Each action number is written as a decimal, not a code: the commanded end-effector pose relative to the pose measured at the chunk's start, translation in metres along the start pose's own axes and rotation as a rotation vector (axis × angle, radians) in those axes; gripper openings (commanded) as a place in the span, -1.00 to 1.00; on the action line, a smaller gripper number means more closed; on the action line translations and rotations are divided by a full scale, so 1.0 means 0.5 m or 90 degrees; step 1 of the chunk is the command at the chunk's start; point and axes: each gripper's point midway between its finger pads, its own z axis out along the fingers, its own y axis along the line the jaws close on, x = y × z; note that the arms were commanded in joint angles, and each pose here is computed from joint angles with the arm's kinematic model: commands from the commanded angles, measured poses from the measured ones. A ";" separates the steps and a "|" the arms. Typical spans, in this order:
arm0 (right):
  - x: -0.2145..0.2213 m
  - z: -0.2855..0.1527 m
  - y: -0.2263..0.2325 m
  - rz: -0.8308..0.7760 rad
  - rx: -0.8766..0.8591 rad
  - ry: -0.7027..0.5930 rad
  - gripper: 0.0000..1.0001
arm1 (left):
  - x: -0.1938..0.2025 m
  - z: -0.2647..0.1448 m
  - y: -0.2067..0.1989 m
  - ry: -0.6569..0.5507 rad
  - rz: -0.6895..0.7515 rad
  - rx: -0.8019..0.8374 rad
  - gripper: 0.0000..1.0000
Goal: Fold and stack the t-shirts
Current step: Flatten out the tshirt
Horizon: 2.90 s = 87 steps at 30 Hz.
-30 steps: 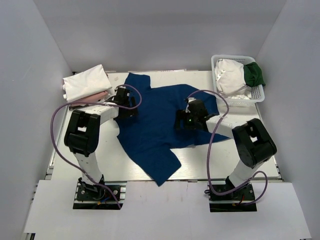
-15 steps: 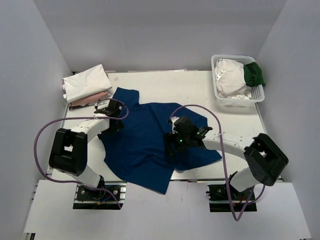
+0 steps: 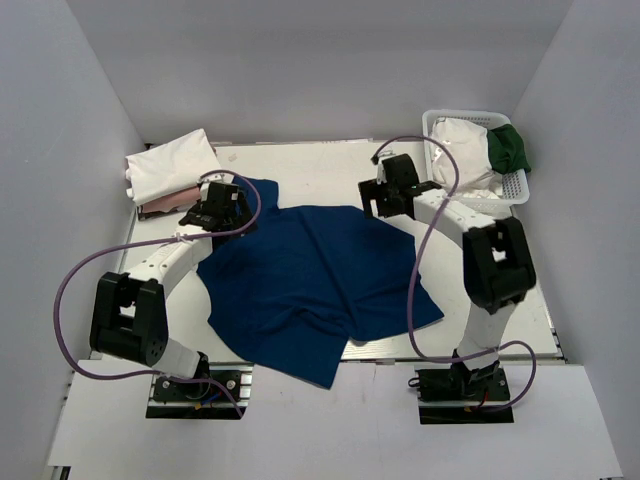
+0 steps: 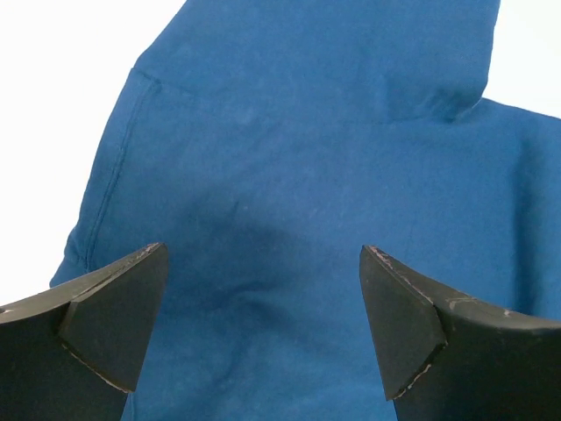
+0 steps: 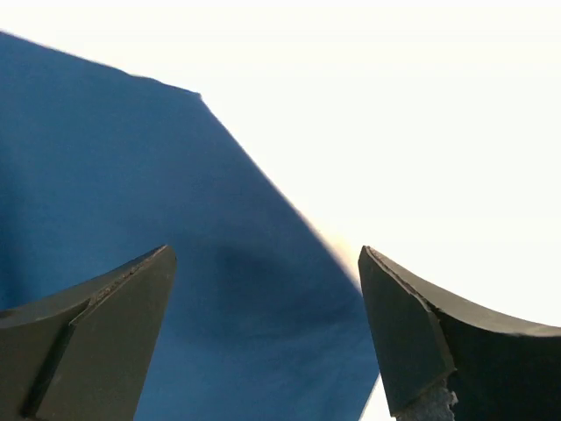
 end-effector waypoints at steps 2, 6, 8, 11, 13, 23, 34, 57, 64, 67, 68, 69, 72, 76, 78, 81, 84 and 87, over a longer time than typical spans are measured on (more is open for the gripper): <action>0.020 0.056 -0.021 -0.154 -0.026 0.066 0.81 | 0.033 0.016 0.000 0.023 0.025 0.014 1.00; 0.051 0.101 -0.066 -0.134 -0.003 0.119 0.81 | 0.049 0.032 0.002 0.045 0.027 0.002 1.00; 0.066 0.106 -0.078 -0.112 0.008 0.143 0.71 | 0.054 0.036 0.003 0.054 0.030 -0.003 1.00; 0.097 0.125 -0.090 -0.096 0.017 0.176 0.58 | 0.068 0.045 0.012 0.068 0.037 -0.018 1.00; 0.106 0.137 -0.093 -0.087 0.010 0.180 0.17 | 0.072 0.049 0.013 0.072 0.038 -0.021 1.00; 0.011 0.082 -0.132 -0.080 0.096 0.109 -1.00 | 0.070 0.056 0.013 0.075 0.041 -0.029 1.00; 0.102 -0.027 0.032 -0.121 0.194 0.157 -1.00 | 0.075 0.049 -0.004 0.073 0.029 -0.014 1.00; 0.167 -0.134 0.377 -0.045 -0.127 0.041 0.53 | 0.086 0.066 0.016 0.085 0.011 -0.053 1.00; 0.133 -0.097 0.320 0.029 -0.168 0.077 0.53 | 0.101 0.079 0.024 0.100 0.014 -0.072 1.00; 0.148 -0.070 0.294 0.039 -0.153 0.110 0.51 | 0.107 0.089 0.024 0.107 0.017 -0.077 1.00; 0.161 -0.063 0.292 0.042 -0.152 0.130 0.46 | 0.107 0.089 0.024 0.107 0.017 -0.077 1.00; 0.165 -0.054 0.283 0.047 -0.145 0.138 0.40 | 0.108 0.091 0.028 0.110 0.020 -0.087 1.00; 0.182 -0.054 0.300 0.057 -0.189 0.165 0.36 | 0.113 0.095 0.029 0.114 0.022 -0.090 1.00; 0.208 -0.054 0.310 0.056 -0.227 0.194 -0.43 | 0.111 0.098 0.027 0.114 0.022 -0.090 1.00; 0.209 -0.057 0.301 0.062 -0.214 0.189 -1.00 | 0.116 0.102 0.028 0.119 0.024 -0.093 1.00; 0.180 -0.061 0.261 0.075 -0.161 0.148 -1.00 | 0.124 0.105 0.035 0.125 0.024 -0.104 1.00; 0.124 -0.080 0.235 0.085 -0.144 0.091 -1.00 | 0.121 0.109 0.035 0.123 0.025 -0.110 1.00; 0.084 -0.085 0.183 0.093 -0.086 0.046 -1.00 | 0.129 0.114 0.043 0.134 0.032 -0.124 1.00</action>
